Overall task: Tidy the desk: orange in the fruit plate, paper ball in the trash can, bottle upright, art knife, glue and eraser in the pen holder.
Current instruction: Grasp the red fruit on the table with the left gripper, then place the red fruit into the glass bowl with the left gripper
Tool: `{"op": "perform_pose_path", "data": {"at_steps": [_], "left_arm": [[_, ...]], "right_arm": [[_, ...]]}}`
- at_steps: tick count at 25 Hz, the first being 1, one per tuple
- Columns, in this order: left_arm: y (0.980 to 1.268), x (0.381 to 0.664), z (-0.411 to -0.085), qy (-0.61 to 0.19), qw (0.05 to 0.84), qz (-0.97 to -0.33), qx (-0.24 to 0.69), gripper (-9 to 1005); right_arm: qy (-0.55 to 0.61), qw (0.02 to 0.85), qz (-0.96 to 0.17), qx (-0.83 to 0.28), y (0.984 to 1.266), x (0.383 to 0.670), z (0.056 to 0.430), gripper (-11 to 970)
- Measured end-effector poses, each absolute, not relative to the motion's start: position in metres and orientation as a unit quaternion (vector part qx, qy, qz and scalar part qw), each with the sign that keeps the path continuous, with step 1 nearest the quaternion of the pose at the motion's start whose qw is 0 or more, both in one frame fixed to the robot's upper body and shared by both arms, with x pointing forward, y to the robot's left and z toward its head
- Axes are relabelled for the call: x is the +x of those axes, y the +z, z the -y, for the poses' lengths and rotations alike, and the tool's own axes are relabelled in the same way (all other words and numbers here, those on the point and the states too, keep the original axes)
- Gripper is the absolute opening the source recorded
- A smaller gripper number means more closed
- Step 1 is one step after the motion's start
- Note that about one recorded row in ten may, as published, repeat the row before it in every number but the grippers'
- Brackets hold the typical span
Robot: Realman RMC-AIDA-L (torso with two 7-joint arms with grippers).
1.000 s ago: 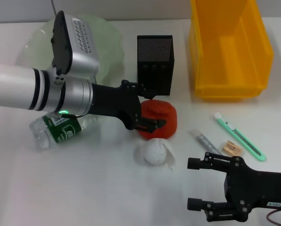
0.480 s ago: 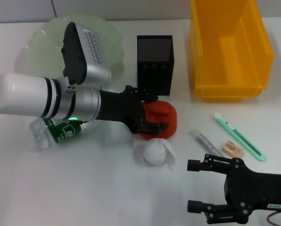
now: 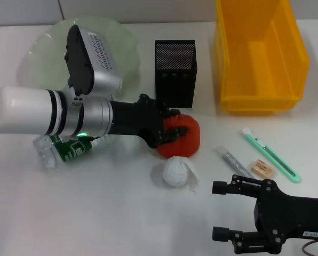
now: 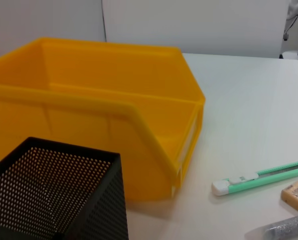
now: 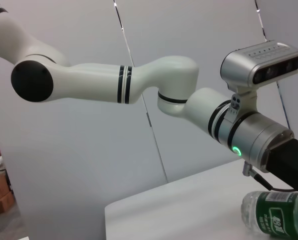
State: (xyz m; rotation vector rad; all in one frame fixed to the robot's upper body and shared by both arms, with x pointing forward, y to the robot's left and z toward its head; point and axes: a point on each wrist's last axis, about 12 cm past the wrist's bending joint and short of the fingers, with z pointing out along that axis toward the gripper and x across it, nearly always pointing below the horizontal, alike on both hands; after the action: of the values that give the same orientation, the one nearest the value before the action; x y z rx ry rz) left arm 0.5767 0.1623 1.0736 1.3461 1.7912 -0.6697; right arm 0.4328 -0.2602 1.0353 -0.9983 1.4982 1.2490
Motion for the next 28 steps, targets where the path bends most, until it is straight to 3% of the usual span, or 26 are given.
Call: {"op": "perform_pose_path", "data": {"at_steps": [1, 4, 9, 15, 21, 28], "left_arm": [[1.074, 0.576, -0.162, -0.264, 0.39, -0.705, 0.53, 648], [1.073, 0.576, -0.163, -0.266, 0.388, -0.706, 0.529, 423], [1.076, 0.575, -0.163, -0.271, 0.391, -0.703, 0.529, 233], [1.096, 0.569, -0.17, -0.295, 0.417, -0.686, 0.518, 193], [1.135, 0.562, -0.203, -0.308, 0.5, -0.658, 0.471, 150], [1.158, 0.581, -0.243, -0.264, 0.587, -0.671, 0.367, 123]], "right_arm": [[0.507, 0.457, -0.608, -0.405, 1.035, 0.433, 0.26, 824], [0.507, 0.458, -0.607, -0.405, 1.035, 0.433, 0.26, 824], [0.507, 0.458, -0.607, -0.405, 1.036, 0.433, 0.26, 824], [0.507, 0.458, -0.607, -0.405, 1.036, 0.433, 0.259, 823], [0.509, 0.458, -0.607, -0.404, 1.035, 0.434, 0.257, 823], [0.504, 0.482, -0.594, -0.401, 1.035, 0.435, 0.254, 823]]}}
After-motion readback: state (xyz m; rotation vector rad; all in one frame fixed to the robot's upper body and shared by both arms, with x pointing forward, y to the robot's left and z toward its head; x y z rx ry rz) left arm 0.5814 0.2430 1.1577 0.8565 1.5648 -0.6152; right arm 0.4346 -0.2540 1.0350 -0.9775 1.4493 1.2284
